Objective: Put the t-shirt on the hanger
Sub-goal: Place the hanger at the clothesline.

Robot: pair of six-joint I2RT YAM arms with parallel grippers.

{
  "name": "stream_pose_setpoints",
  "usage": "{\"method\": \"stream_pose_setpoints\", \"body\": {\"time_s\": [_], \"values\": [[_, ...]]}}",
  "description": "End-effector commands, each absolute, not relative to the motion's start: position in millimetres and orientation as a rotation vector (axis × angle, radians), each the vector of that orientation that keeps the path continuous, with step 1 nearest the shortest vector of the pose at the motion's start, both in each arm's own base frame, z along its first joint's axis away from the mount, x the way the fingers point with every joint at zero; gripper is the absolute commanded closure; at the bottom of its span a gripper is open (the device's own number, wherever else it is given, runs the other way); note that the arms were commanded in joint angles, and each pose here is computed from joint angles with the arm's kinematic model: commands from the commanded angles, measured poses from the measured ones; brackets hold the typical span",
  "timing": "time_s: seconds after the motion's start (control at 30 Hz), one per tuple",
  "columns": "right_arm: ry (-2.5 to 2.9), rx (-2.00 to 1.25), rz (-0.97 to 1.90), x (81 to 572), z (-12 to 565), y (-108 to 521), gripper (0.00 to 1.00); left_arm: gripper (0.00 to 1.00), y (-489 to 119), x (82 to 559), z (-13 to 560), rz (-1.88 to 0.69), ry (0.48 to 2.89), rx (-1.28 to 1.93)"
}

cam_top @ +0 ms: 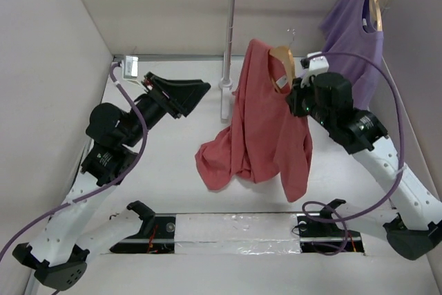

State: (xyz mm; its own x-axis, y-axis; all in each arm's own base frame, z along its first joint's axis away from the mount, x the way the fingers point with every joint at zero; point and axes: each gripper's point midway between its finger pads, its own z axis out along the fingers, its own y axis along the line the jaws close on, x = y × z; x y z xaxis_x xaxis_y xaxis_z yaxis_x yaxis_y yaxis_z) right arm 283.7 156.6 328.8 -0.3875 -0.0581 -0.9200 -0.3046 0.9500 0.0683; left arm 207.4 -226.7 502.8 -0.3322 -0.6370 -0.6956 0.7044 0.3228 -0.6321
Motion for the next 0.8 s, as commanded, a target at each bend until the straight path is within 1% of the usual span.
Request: {"method": "stream_pose_setpoints", "body": {"time_s": [0.0, 0.03, 0.07, 0.1, 0.13, 0.17, 0.23, 0.27, 0.33, 0.43, 0.5, 0.53, 0.57, 0.63, 0.67, 0.7, 0.77], "values": [[1.772, -0.140, 0.217, 316.5, 405.6, 129.8, 1.00, 0.53, -234.1, 207.3, 433.9, -1.273, 1.521, 0.160], [1.776, -0.122, 0.196, 324.6, 408.3, 122.0, 1.00, 0.56, -232.5, 202.5, 429.6, -1.274, 1.527, 0.171], [1.755, -0.086, 0.171, 335.8, 419.3, 107.5, 1.00, 0.62, -226.4, 193.8, 430.3, -1.271, 1.514, 0.180], [1.773, -0.072, 0.149, 348.6, 414.6, 102.9, 1.00, 0.64, -222.3, 195.5, 413.8, -1.231, 1.554, 0.169], [1.769, -0.053, 0.139, 354.5, 418.4, 96.5, 1.00, 0.68, -218.2, 194.3, 408.9, -1.213, 1.563, 0.158], [1.751, -0.024, 0.137, 364.6, 426.0, 87.4, 1.00, 0.74, -211.0, 192.5, 397.2, -1.174, 1.592, 0.145], [1.727, -0.006, 0.148, 375.2, 436.3, 80.0, 1.00, 0.78, -204.7, 190.1, 385.9, -1.135, 1.618, 0.144], [1.714, 0.006, 0.148, 380.1, 442.0, 76.8, 1.00, 0.87, -201.0, 185.9, 382.4, -1.126, 1.620, 0.149], [1.699, 0.034, 0.127, 395.4, 452.1, 66.3, 1.00, 1.00, -196.6, 184.3, 363.2, -1.081, 1.662, 0.166], [1.684, 0.052, 0.112, 411.6, 462.8, 51.2, 1.00, 1.00, -182.7, 181.3, 348.0, -1.011, 1.693, 0.142], [1.703, 0.059, 0.115, 432.1, 455.2, 45.5, 1.00, 0.98, -172.1, 179.1, 340.4, -0.965, 1.699, 0.121], [1.699, 0.078, 0.103, 438.7, 455.1, 35.3, 1.00, 0.80, -168.6, 178.2, 341.1, -0.952, 1.691, 0.118], [1.691, 0.079, 0.104, 451.3, 454.2, 32.5, 1.00, 0.73, -164.2, 174.8, 342.4, -0.939, 1.676, 0.125], [1.691, 0.095, 0.084, 463.0, 454.1, 20.0, 1.00, 0.66, -158.0, 174.1, 339.8, -0.910, 1.680, 0.114], [1.675, 0.092, 0.082, 466.8, 464.0, 16.8, 1.00, 0.63, -154.2, 171.6, 341.4, -0.905, 1.664, 0.109], [1.699, 0.089, 0.082, 479.0, 454.7, 17.8, 1.00, 0.63, -150.2, 172.3, 341.1, -0.887, 1.653, 0.097], [1.691, 0.103, 0.068, 488.3, 457.0, 6.2, 1.00, 0.63, -145.2, 170.6, 343.3, -0.877, 1.636, 0.085]]}}
